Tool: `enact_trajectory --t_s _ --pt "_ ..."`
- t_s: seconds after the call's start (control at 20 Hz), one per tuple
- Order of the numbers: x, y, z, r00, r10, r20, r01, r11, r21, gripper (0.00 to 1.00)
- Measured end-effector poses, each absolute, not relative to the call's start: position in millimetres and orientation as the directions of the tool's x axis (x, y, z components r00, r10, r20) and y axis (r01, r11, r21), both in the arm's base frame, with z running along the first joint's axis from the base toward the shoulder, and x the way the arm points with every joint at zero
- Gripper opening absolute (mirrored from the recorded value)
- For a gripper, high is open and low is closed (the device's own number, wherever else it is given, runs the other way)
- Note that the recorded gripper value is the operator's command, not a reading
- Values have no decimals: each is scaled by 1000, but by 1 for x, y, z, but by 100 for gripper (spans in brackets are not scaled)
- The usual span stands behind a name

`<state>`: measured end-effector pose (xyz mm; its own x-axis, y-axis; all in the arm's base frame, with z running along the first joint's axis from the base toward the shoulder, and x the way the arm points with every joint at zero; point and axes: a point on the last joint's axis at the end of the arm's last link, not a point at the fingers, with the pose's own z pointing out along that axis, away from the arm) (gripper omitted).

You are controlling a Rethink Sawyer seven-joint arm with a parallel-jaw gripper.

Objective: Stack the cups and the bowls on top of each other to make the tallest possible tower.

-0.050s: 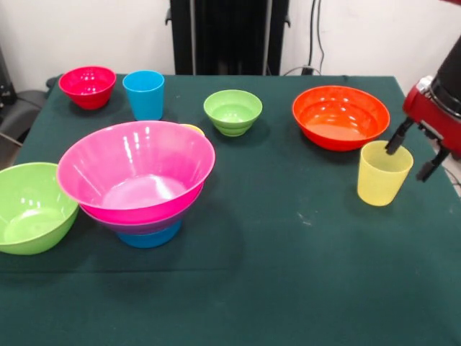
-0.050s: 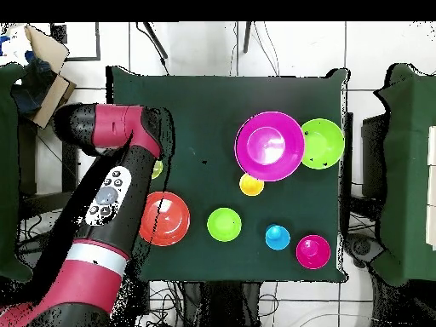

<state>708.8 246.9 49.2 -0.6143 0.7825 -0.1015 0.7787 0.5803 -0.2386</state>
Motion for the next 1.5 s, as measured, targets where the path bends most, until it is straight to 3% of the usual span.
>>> enact_trajectory --t_s 0.85,1.5 --pt "687 204 2 -489 870 -60 865 475 -160 100" --pt "687 200 4 -461 887 -18 876 453 -164 100"
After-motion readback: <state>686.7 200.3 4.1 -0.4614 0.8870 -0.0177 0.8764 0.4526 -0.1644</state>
